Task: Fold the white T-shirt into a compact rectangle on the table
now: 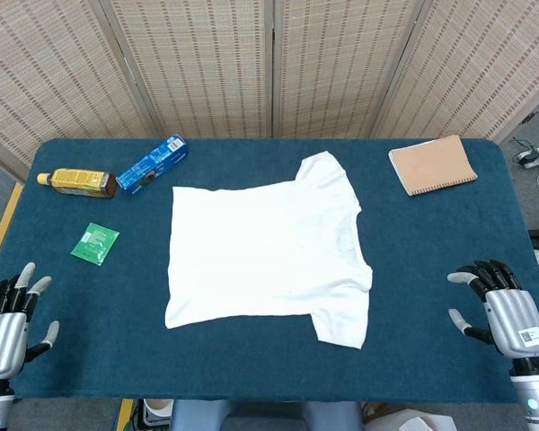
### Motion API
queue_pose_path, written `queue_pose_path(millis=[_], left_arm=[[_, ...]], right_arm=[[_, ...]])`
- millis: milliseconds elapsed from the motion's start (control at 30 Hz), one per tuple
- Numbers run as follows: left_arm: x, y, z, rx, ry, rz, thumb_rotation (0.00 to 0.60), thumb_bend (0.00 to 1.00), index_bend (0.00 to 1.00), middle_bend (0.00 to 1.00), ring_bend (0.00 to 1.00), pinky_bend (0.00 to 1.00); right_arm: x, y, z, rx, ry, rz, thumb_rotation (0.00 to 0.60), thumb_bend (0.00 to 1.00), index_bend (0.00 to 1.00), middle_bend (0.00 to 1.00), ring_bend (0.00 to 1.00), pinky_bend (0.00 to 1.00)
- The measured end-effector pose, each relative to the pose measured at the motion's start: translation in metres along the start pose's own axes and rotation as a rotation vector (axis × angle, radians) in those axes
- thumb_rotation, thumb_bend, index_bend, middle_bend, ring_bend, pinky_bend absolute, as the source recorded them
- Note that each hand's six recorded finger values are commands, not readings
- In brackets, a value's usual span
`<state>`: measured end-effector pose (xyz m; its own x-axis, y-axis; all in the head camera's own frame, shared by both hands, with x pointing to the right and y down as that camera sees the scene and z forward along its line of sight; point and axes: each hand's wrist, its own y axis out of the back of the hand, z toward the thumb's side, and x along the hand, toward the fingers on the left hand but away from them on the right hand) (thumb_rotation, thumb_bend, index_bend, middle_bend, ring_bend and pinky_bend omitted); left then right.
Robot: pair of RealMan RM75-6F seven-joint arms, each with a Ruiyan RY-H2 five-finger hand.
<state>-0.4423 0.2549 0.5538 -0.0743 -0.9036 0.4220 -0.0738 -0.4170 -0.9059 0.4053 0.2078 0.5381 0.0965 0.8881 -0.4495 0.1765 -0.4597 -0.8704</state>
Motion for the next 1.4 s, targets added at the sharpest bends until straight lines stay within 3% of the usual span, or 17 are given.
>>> queue_pose_path(millis=[400,700,967,1400], left_arm=[[0.006,-0.002,0.007,-0.029,-0.069,-0.021,0.6,0.35,0.19,0.01,0.01,0.0],[0.015,-0.015,0.034,-0.054,-0.26,-0.106,0.6,0.3,0.25,0.01,0.02,0.0],[0.022,-0.04,0.079,-0.042,-0.477,-0.197,0.6,0.3,0.35,0.01,0.03,0.0],[0.029,-0.092,0.14,-0.05,-0.628,-0.301,0.6,0.3,0.38,0.03,0.04,0.0]], right_arm=[[-0.005,0.011,0.006,0.017,0.02,-0.038,0.6,0.26,0.33,0.28,0.15,0.11],[-0.01,0.015,0.015,0.032,0.043,-0.042,0.6,0.26,0.33,0.28,0.15,0.11],[-0.013,0.013,0.019,0.041,0.052,-0.025,0.6,0.26,0.33,0.28,0.14,0.11],[-0.011,0.014,0.015,0.043,0.039,-0.025,0.6,0.26,0.33,0.28,0.15,0.11]])
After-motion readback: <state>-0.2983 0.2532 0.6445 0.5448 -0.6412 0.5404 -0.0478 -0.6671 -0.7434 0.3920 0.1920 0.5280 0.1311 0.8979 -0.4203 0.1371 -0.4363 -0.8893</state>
